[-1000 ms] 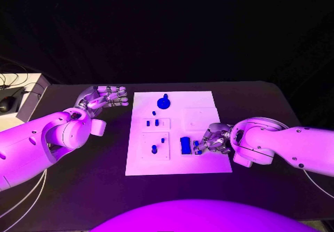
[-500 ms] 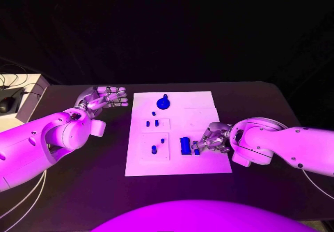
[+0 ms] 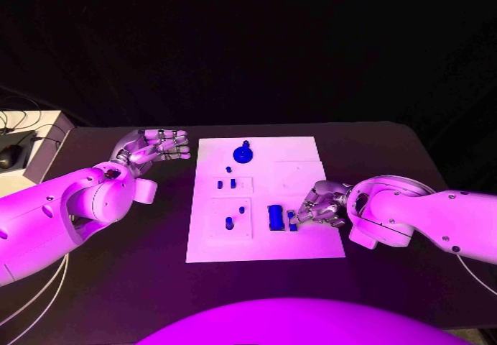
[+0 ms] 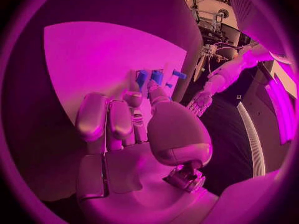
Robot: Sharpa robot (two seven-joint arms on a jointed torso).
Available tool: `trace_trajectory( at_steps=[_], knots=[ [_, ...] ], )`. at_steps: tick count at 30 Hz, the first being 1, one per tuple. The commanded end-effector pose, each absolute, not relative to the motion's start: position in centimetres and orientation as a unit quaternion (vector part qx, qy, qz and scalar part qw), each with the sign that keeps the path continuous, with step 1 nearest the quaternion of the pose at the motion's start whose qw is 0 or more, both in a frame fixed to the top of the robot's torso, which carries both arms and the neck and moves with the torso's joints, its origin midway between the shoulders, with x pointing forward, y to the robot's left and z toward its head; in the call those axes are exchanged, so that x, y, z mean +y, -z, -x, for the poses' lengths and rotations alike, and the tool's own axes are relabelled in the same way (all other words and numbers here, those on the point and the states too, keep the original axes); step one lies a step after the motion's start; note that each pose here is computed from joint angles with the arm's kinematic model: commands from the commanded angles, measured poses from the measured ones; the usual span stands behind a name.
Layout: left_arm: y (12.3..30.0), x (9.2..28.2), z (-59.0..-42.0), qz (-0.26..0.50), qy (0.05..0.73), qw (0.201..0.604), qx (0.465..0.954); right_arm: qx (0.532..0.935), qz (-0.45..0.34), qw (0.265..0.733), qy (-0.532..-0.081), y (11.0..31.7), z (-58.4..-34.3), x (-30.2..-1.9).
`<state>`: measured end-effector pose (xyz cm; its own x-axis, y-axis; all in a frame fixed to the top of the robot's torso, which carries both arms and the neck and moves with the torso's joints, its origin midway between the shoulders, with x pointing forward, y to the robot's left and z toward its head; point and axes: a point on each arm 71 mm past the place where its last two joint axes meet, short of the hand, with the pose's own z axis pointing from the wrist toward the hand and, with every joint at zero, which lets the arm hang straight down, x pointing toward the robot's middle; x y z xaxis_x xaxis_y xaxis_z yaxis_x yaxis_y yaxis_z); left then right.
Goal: Assemble the parts on the task board
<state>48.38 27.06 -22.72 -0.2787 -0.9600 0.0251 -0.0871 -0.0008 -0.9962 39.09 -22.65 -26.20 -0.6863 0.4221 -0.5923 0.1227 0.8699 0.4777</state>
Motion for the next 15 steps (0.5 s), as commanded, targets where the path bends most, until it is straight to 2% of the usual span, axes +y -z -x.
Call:
trace_trajectory(
  at_steps=[1,7,15],
  knots=[
    [22.65,26.89,-48.35,0.446,0.554,0.394,0.583,0.894,-0.130,0.357,-0.236,25.95,-38.63,-22.32],
    [22.68,26.86,-48.37,0.446,0.554,0.393,0.583,0.899,-0.120,0.346,-0.239,25.92,-38.03,-22.60],
    [22.71,26.84,-48.37,0.446,0.554,0.393,0.583,0.905,-0.114,0.345,-0.220,26.42,-37.72,-23.08]
  ],
)
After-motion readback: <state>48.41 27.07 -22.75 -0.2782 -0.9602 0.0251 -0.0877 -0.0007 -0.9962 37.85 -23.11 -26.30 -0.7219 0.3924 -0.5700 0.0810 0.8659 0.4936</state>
